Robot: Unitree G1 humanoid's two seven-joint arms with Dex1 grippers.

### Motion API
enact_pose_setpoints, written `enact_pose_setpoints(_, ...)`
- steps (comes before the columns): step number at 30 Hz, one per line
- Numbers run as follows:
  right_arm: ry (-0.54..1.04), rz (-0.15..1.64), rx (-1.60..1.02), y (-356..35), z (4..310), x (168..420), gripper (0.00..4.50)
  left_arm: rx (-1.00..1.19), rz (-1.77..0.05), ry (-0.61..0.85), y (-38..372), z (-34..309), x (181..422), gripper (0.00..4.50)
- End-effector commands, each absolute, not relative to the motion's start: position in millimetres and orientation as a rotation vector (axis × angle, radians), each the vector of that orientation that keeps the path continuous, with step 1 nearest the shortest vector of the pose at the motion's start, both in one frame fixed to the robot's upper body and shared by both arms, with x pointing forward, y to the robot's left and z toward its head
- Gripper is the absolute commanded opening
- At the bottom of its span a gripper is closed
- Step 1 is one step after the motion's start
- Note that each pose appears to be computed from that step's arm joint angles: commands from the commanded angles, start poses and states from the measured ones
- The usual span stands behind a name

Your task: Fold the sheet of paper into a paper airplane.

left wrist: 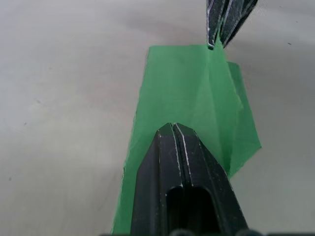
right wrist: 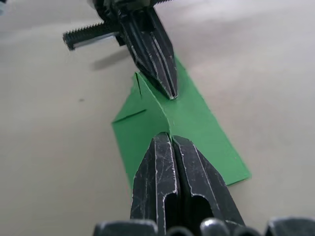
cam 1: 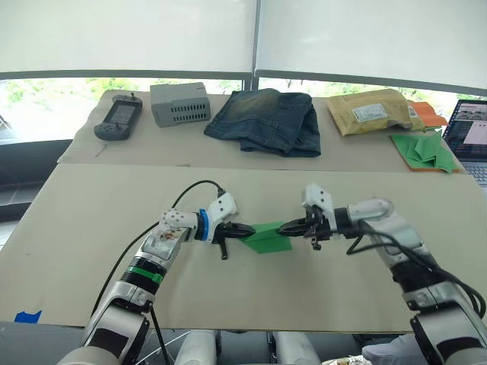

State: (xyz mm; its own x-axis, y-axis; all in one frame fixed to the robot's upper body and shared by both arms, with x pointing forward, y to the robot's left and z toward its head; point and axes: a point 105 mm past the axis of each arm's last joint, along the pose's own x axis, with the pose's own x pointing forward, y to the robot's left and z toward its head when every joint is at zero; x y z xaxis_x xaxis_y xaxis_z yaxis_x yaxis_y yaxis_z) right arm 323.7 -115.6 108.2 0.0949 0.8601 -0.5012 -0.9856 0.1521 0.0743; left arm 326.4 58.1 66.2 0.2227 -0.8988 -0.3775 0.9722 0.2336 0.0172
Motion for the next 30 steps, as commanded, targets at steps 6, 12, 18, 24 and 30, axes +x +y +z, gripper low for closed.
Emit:
enact_pose_setpoints(6,0.662,1.483,-0.256,-113,108,344,0.06,0.279,-1.289,0.409,60,40,318,0.00)
enact_pose_setpoints(12,0.695,1.500,-0.301,-105,101,356,0.06,0.271,-1.279,0.385,60,45,319,0.00)
enact_pose_setpoints(18,0.780,1.521,-0.302,-106,86,354,0.06,0.267,-1.253,0.361,64,51,323,0.00)
enact_pose_setpoints(24,0.822,1.508,-0.297,-106,70,351,0.06,0.185,-1.113,0.245,87,80,338,0.00)
enact_pose_setpoints(30,0.834,1.499,-0.308,-106,64,350,0.06,0.140,-1.155,0.112,86,112,324,0.00)
